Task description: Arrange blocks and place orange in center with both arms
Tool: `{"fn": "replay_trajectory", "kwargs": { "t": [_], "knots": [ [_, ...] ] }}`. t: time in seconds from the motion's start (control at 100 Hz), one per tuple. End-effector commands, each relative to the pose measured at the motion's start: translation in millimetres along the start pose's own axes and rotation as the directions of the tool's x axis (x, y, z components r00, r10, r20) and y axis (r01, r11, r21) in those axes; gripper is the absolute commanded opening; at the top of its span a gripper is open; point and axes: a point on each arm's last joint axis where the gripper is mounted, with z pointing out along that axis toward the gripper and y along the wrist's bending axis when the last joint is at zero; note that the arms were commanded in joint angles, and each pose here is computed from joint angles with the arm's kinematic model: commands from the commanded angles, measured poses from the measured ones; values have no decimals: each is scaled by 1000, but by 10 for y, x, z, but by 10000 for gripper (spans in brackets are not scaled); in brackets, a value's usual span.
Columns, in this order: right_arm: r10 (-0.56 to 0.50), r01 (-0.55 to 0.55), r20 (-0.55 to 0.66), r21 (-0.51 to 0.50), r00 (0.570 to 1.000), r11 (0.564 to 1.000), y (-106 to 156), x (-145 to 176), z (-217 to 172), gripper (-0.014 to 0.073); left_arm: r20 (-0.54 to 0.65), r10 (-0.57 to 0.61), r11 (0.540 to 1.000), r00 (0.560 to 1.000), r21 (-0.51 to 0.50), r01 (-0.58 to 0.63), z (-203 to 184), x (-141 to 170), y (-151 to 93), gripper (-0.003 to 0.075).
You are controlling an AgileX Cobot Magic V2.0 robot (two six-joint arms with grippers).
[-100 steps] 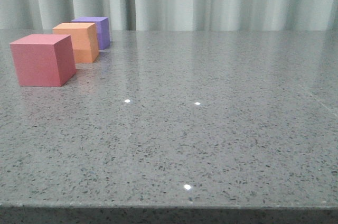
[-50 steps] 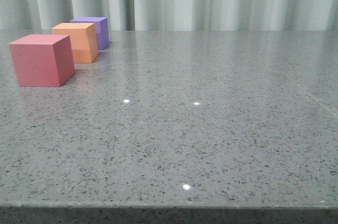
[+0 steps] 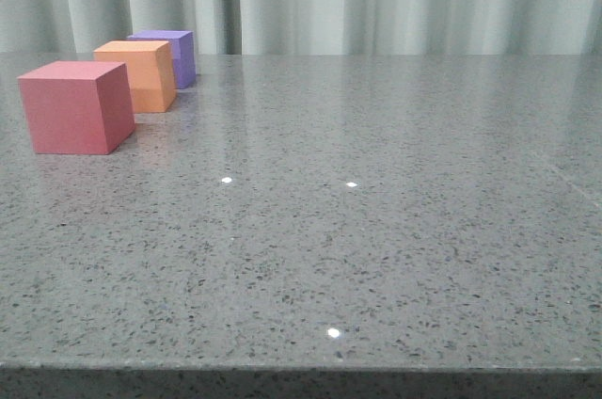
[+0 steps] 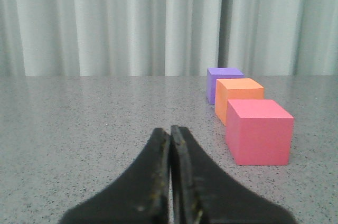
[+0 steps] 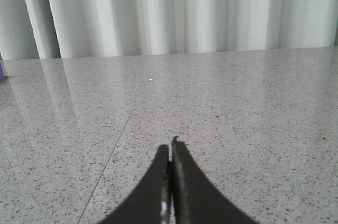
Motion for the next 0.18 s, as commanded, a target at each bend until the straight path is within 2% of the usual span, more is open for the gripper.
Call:
{"fn": "replay_trajectory", "kwargs": {
  "t": [0.0, 0.17],
  "knots": [
    [-12, 11, 121, 2, 993, 1000, 7, -153, -27, -69, 73, -5, 1000, 997, 11, 4, -21, 51, -5, -20],
    [-12, 11, 121, 2, 993, 1000, 7, -153, -27, -69, 73, -5, 1000, 997, 11, 4, -21, 51, -5, -20]
  ]
}}
